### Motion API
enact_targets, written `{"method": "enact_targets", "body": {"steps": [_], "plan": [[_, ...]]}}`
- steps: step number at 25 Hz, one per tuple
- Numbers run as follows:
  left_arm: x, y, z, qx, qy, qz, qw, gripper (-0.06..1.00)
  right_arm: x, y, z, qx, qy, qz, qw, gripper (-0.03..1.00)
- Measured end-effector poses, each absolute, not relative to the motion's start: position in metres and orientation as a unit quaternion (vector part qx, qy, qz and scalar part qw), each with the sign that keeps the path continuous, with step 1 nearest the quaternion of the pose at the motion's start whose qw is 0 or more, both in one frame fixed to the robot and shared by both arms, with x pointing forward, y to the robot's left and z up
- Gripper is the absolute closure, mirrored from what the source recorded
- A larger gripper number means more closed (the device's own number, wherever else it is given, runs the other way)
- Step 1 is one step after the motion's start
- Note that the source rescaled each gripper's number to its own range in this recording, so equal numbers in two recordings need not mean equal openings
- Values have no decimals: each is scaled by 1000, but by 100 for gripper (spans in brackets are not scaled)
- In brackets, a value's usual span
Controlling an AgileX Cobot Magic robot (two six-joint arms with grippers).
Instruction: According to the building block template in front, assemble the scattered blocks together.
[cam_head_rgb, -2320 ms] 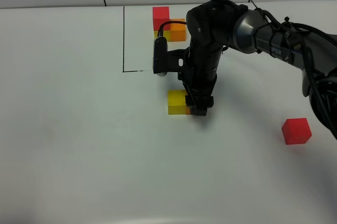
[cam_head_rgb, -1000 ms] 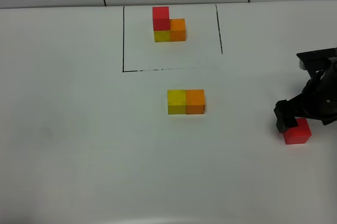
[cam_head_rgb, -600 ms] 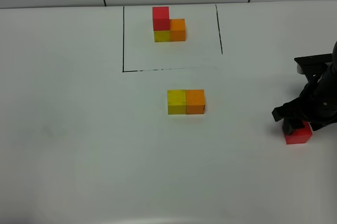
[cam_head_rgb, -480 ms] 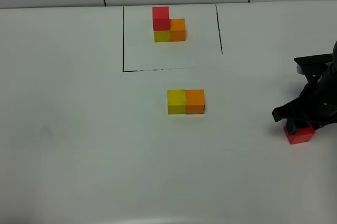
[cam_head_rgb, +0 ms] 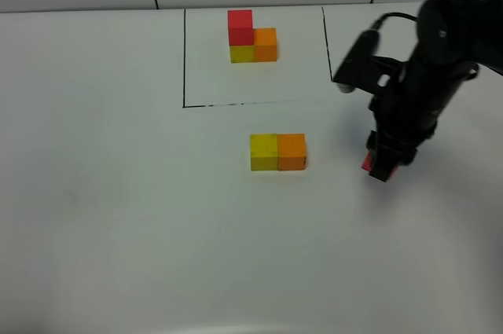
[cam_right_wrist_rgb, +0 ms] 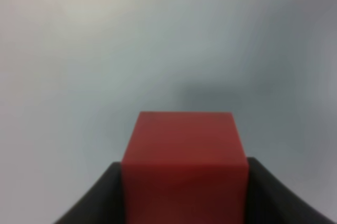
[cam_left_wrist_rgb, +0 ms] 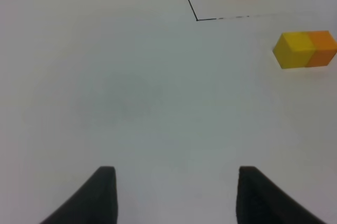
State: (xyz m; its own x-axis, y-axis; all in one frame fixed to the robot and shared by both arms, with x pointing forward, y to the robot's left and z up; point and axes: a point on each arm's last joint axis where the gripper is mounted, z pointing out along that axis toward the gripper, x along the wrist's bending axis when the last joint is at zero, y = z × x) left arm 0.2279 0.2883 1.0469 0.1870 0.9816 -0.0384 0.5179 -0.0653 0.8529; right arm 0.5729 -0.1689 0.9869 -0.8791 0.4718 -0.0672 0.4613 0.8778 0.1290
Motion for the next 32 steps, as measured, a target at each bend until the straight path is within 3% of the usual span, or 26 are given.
{"method": "enact_targets", "body": {"steps": [7, 13, 22, 32], "plan": [[228, 288, 1047, 666, 563, 299, 388, 83, 585, -76, 998, 48, 997, 20, 60, 95], [228, 288, 1047, 666, 563, 299, 388, 83, 601, -40, 979, -13, 998, 15, 53, 95], [228, 288, 1047, 666, 563, 299, 388, 83, 618, -19, 962, -30, 998, 39, 49, 96], [228, 288, 1047, 666, 563, 299, 388, 83, 632, -38, 963, -10, 998, 37, 50, 96]]}}
